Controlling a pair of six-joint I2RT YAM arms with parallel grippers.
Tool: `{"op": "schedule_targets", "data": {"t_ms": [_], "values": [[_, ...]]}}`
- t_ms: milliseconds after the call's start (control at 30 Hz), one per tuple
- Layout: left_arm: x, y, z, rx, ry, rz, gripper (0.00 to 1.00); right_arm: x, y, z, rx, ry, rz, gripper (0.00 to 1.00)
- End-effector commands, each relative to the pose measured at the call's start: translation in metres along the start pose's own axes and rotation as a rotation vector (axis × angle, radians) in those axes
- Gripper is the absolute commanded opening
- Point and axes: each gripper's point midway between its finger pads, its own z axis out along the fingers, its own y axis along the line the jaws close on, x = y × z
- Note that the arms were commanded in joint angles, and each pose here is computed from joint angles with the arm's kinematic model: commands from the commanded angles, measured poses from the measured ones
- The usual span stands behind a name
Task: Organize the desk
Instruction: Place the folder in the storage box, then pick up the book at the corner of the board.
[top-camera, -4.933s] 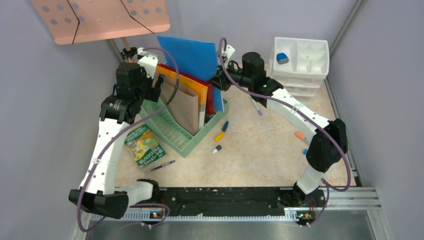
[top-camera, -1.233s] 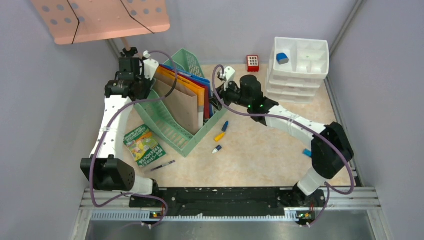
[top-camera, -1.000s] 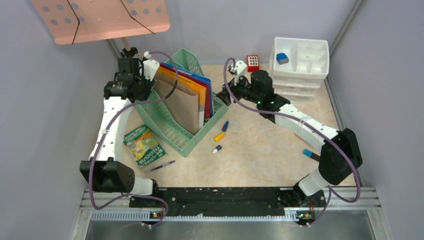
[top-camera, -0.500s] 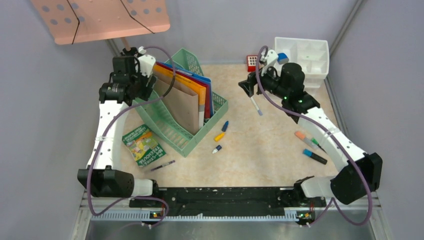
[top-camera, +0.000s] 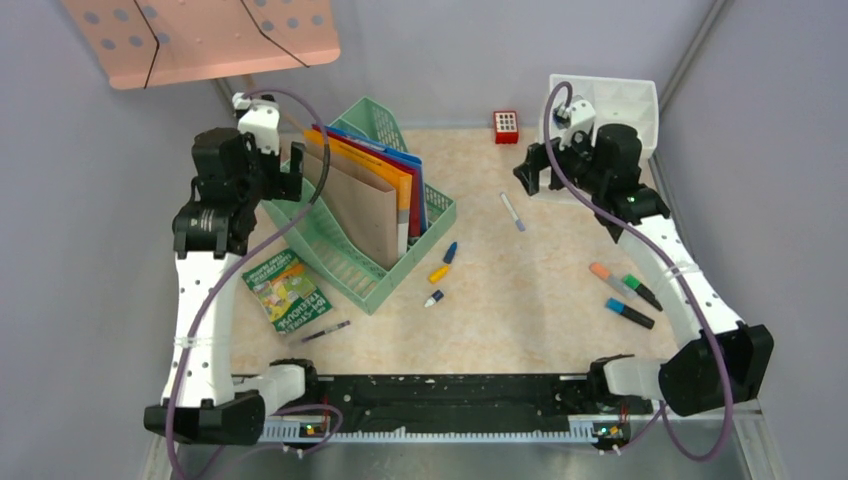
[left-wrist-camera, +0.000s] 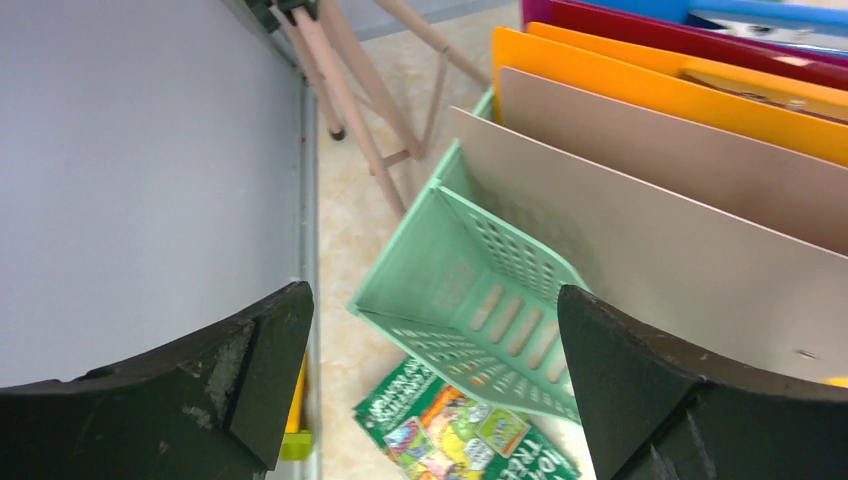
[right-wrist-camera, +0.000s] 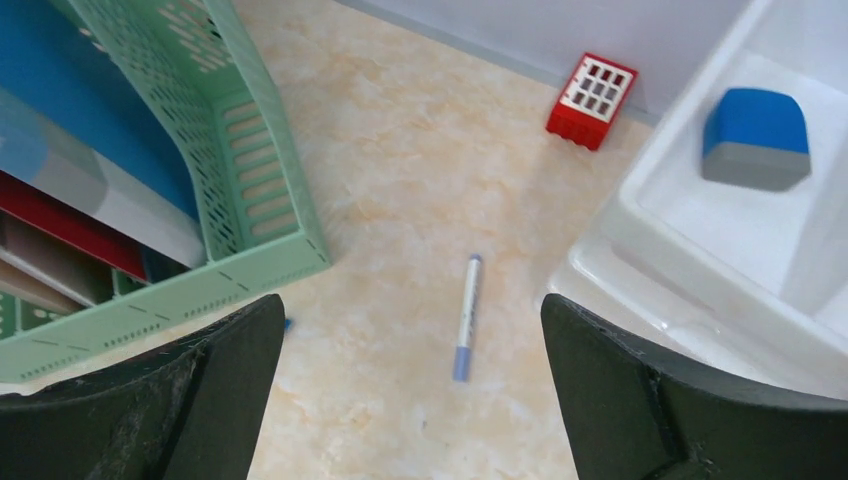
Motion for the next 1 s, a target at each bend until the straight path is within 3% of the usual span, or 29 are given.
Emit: {"op": "schedule_targets", "data": {"t_ms": [0,200,400,767,967], "values": [[-0.011,-0.023,-0.019,0.104,-0.111,-0.114,0.98,0.011,-0.02,-0.027,0.106,0.062,-0.053,0.99],[0.007,-0.041,-0.04,0.176,-0.137,-0.13,0.98,0.052,-0.037,-0.051,0.192,0.209,-0.092,0.99],[0.024,-0.05,-0.058,0.217,-0.143,-0.104,0.98,0.085,-0.03,-0.069,0.165,0.33,-0.118,0.98],[0.078,-0.032,-0.063,0.097,0.023,-0.004,0.96,0.109,0.032,-0.049,-0.214,0.327,-0.026,0.97],[0.132,-0.001,-0.073,-0.078,0.204,0.105,0.97,0.104,0.066,-0.044,-0.418,0.284,-0.052,0.95]]}}
